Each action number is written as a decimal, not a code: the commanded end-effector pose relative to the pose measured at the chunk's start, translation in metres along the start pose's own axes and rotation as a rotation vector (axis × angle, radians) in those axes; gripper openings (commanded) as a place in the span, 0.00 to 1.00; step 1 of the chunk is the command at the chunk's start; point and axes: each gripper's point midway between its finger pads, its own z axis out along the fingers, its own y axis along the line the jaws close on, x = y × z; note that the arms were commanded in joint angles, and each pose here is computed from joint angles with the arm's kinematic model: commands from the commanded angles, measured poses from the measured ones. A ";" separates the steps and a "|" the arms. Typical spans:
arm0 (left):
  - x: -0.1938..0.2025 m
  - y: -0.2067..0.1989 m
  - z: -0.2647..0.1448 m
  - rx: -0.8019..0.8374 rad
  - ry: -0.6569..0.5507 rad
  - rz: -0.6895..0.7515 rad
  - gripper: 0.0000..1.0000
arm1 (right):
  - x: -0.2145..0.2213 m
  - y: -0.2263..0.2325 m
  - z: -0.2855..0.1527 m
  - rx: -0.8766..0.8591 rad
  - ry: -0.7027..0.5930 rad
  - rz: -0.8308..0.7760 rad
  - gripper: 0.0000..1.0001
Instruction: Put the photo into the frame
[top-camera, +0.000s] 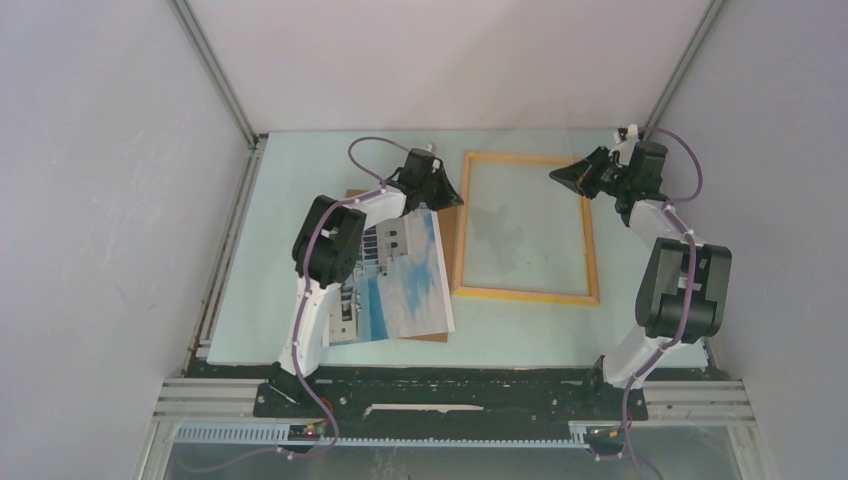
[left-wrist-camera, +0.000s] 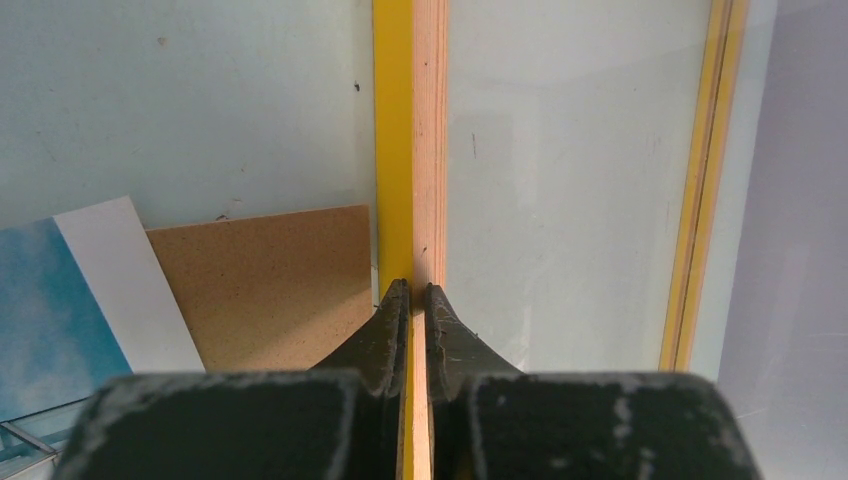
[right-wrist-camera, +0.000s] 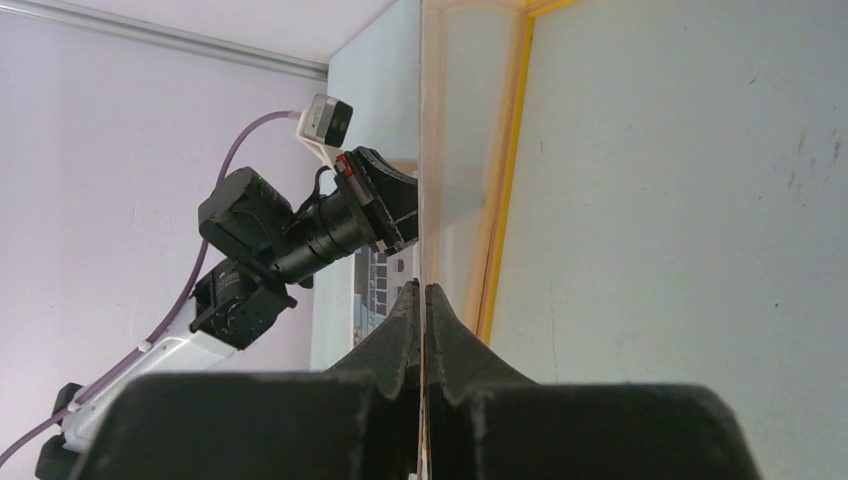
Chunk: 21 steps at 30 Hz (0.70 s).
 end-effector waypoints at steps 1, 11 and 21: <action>0.003 -0.008 0.007 0.021 0.023 0.002 0.00 | 0.011 0.004 0.004 -0.040 0.044 -0.067 0.00; 0.002 -0.009 0.007 0.024 0.021 0.002 0.00 | 0.019 -0.003 0.002 -0.065 0.071 -0.094 0.00; 0.004 -0.008 0.007 0.024 0.026 0.000 0.00 | 0.030 -0.017 0.009 -0.036 0.106 -0.109 0.00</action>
